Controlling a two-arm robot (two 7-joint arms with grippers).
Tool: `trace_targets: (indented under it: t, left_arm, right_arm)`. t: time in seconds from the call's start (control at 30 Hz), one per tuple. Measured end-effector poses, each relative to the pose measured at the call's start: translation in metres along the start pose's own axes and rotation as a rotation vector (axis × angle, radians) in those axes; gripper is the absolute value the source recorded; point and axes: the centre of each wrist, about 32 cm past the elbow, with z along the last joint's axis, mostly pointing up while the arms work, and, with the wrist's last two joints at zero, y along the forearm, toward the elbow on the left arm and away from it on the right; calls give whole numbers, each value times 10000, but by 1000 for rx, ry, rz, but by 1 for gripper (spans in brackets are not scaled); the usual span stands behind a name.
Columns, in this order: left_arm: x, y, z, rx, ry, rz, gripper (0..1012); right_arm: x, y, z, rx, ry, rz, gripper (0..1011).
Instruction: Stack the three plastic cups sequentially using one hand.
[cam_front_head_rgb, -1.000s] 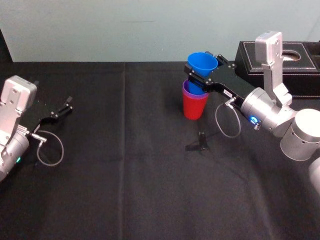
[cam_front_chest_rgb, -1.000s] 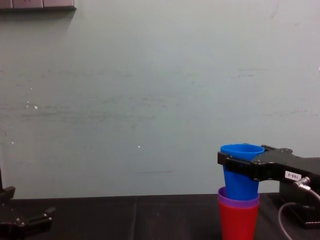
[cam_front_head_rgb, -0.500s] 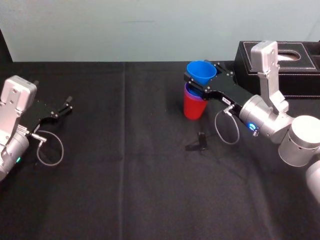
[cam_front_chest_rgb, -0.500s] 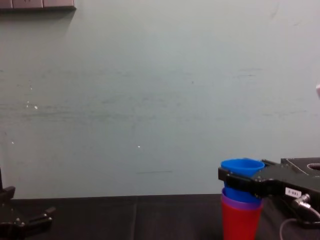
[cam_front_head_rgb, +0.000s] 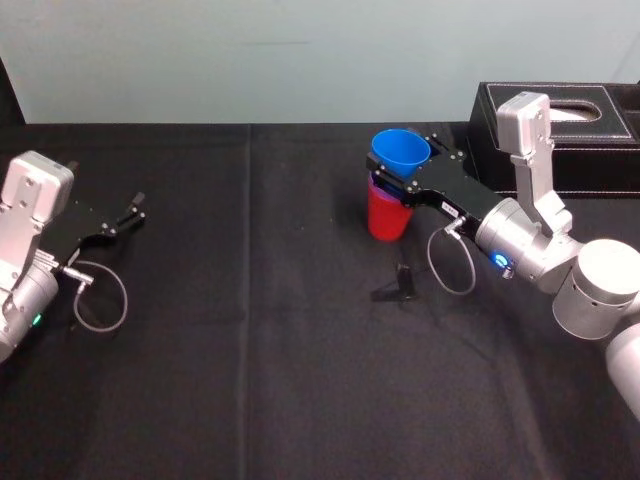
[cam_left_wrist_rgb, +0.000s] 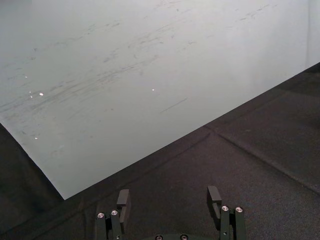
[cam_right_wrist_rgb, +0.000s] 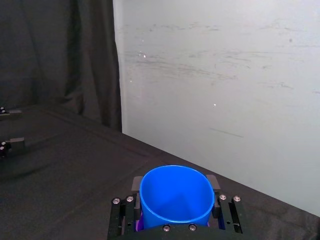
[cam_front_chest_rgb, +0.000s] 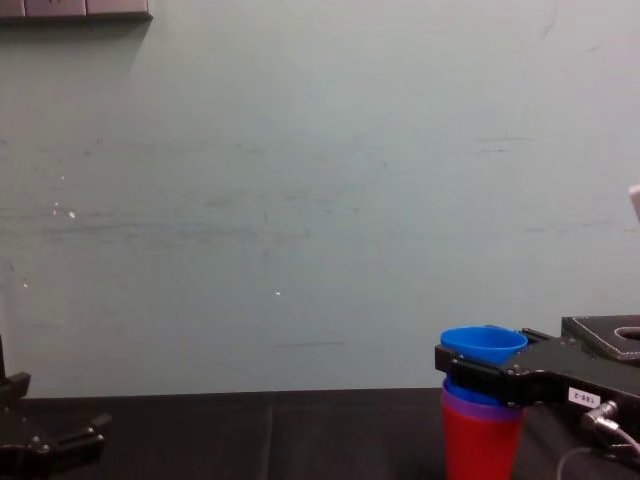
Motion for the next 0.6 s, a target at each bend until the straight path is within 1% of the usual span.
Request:
trace_targets:
  t: [0.33,0.6]
  left_arm:
    - [0,0,0,0,0,0,1005]
    - [0,0,0,0,0,0,1005]
  right_arm:
    - [-27,15,-63,9,-3,4,760]
    - [-32,18,-103,18,-3,5,761]
